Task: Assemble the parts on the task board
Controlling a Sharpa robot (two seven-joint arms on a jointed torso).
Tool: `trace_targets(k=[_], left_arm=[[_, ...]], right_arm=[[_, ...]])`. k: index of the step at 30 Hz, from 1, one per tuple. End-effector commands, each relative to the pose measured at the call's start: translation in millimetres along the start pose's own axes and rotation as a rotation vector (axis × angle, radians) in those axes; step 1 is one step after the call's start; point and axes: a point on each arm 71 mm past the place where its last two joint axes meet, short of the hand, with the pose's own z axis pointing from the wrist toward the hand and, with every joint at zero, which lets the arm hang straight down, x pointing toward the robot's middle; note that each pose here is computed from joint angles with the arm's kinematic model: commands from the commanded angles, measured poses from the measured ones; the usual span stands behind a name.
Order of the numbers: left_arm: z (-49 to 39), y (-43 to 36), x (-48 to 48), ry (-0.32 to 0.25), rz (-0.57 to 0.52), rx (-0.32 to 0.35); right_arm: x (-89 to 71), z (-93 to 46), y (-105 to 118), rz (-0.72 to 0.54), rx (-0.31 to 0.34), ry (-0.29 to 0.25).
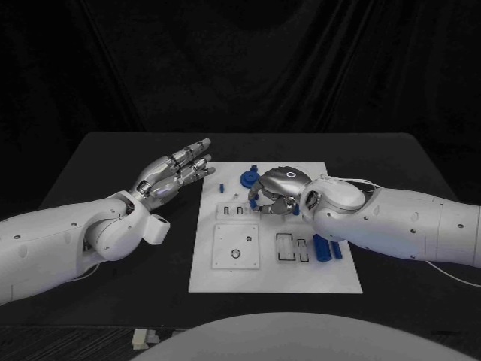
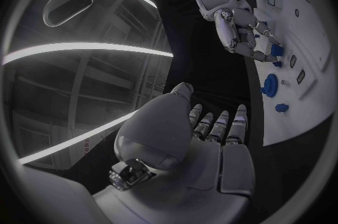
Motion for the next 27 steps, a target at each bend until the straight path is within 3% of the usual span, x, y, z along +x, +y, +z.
trace_targets(k=[1, 27], left_arm=[[0.5, -0.2, 2.5, 0.014, -0.013, 0.011], [-0.3, 1.7, 3.1, 0.018, -0.019, 0.004]], right_arm=[[3.6, 1.1, -0.2, -0.007, 0.017, 0.028], [10.5, 2.8, 1.7, -0.005, 0.016, 0.069]])
